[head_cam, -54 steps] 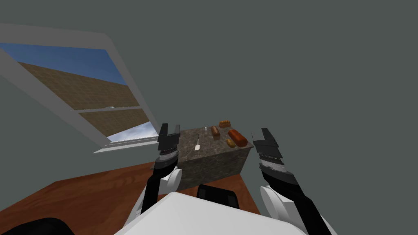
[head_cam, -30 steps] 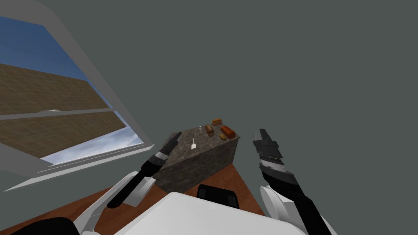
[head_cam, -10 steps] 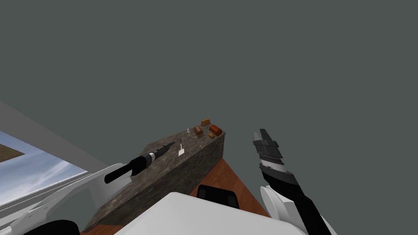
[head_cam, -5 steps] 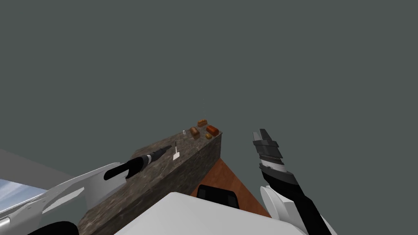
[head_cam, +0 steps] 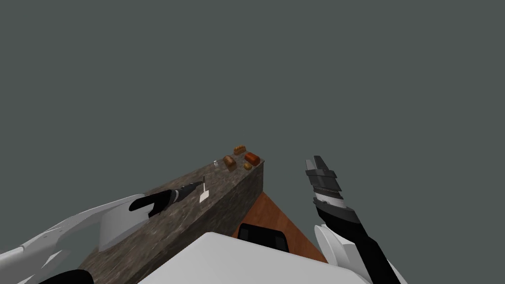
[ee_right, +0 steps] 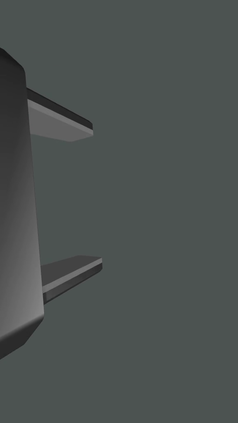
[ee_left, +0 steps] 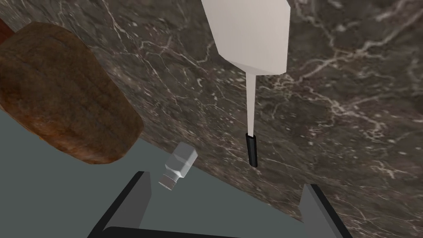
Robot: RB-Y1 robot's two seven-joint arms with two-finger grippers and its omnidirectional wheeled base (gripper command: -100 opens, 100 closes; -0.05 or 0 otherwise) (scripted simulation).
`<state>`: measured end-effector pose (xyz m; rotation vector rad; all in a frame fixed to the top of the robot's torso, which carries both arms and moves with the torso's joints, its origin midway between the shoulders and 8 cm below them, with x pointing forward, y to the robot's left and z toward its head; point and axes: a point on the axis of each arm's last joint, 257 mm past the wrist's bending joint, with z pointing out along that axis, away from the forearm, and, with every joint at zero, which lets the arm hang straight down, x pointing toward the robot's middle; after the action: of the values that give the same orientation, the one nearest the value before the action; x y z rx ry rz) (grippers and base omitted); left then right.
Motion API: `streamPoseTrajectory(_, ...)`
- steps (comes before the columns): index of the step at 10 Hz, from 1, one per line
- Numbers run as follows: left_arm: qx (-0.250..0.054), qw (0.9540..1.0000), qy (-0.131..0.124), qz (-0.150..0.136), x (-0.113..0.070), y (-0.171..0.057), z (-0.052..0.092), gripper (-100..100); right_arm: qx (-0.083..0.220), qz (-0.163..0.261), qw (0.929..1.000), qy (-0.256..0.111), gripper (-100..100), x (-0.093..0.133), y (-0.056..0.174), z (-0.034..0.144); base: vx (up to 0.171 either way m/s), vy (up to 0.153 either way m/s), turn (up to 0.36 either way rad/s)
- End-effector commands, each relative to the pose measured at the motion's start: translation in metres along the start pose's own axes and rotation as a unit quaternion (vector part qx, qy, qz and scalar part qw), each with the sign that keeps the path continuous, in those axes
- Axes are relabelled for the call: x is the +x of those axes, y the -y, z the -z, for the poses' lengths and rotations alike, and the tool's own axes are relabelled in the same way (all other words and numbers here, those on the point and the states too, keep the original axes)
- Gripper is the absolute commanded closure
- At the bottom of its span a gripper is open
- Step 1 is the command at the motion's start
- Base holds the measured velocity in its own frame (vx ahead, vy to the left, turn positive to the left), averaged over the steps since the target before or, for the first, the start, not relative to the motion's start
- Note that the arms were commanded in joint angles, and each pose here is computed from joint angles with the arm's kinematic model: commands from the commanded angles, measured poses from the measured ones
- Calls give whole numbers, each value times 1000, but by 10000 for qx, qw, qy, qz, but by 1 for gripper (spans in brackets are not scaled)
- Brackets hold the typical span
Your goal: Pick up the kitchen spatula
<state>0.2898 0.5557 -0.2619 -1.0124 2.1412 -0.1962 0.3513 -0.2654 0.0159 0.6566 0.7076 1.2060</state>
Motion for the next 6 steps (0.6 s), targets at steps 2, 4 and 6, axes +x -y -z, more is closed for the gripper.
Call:
streamPoseTrajectory(2,-669,9974,-280,30,10,-45,3,-100,0,0,10000,0,0,0,0,0,56,-4,-206)
streamPoseTrajectory(4,-956,9944,-422,127,16,-64,6,-100,0,0,10000,0,0,0,0,0,46,-11,-123)
streamPoseTrajectory(6,-1227,9907,-554,208,22,-81,10,-100,0,0,10000,0,0,0,0,0,61,-7,-161)
